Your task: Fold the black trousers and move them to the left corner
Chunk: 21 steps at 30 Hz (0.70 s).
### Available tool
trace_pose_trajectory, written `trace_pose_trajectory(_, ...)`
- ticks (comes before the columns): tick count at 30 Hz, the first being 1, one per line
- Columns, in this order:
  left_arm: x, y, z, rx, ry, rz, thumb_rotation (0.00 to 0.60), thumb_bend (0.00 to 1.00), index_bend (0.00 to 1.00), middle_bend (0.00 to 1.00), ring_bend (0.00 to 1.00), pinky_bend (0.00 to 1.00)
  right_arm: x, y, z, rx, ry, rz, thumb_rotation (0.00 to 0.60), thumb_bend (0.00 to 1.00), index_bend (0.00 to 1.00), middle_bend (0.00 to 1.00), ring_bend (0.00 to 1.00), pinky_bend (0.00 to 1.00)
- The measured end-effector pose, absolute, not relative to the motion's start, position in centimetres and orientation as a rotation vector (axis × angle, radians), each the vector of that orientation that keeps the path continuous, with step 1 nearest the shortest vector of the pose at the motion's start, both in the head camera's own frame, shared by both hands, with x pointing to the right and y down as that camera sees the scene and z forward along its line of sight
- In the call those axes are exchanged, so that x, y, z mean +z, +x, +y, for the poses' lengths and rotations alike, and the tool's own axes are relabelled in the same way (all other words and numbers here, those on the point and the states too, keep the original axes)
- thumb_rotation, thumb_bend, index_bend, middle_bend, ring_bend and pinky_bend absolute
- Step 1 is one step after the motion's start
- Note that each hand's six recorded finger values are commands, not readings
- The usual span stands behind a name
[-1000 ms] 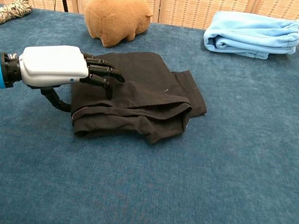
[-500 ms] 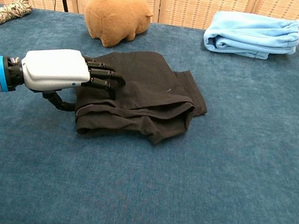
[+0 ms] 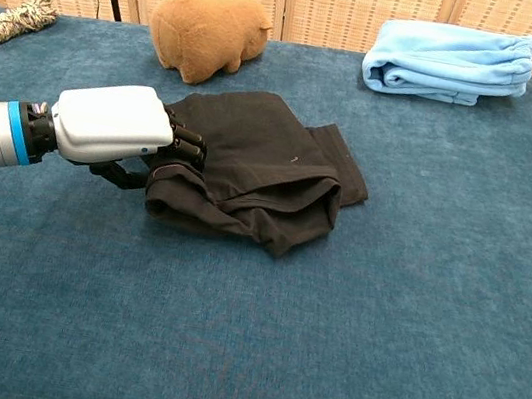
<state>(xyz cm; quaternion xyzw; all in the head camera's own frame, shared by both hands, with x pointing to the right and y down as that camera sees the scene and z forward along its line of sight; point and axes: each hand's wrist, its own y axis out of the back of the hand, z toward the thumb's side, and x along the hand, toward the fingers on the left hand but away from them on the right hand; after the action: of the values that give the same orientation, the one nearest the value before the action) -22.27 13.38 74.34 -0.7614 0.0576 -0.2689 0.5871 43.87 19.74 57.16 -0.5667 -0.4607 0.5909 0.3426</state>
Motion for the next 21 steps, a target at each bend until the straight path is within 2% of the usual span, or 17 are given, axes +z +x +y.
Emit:
trace_pose_trajectory(1, 74.4, -22.3, 13.3, -0.628, -1.775, 0.136, 0.600, 0.94, 0.85, 0.70, 0.61, 0.73, 57.2, 43.9, 19.7, 1.536, -1.473, -1.198, 0.600, 0.00, 0.00, 0.00, 0.00, 0.00)
trace_pose_trajectory(4, 74.4, -22.4, 13.3, -0.635, -1.775, 0.133, 0.600, 0.98, 0.88, 0.73, 0.62, 0.75, 57.2, 43.8, 19.7, 1.535, -1.475, -1.197, 0.600, 0.00, 0.00, 0.00, 0.00, 0.00)
trace_pose_trajectory(16, 73.3, -23.6, 11.9, -0.626, -1.738, 0.145, 0.600, 0.98, 0.89, 0.75, 0.63, 0.75, 57.4, 43.7, 19.8, 1.540, -1.483, -1.190, 0.600, 0.00, 0.00, 0.00, 0.00, 0.00)
trace_pose_trajectory(21, 71.1, -26.4, 11.3, -0.584, -1.710, 0.151, 0.600, 0.99, 0.89, 0.75, 0.63, 0.75, 57.4, 43.7, 19.8, 1.539, -1.483, -1.191, 0.600, 0.00, 0.00, 0.00, 0.00, 0.00)
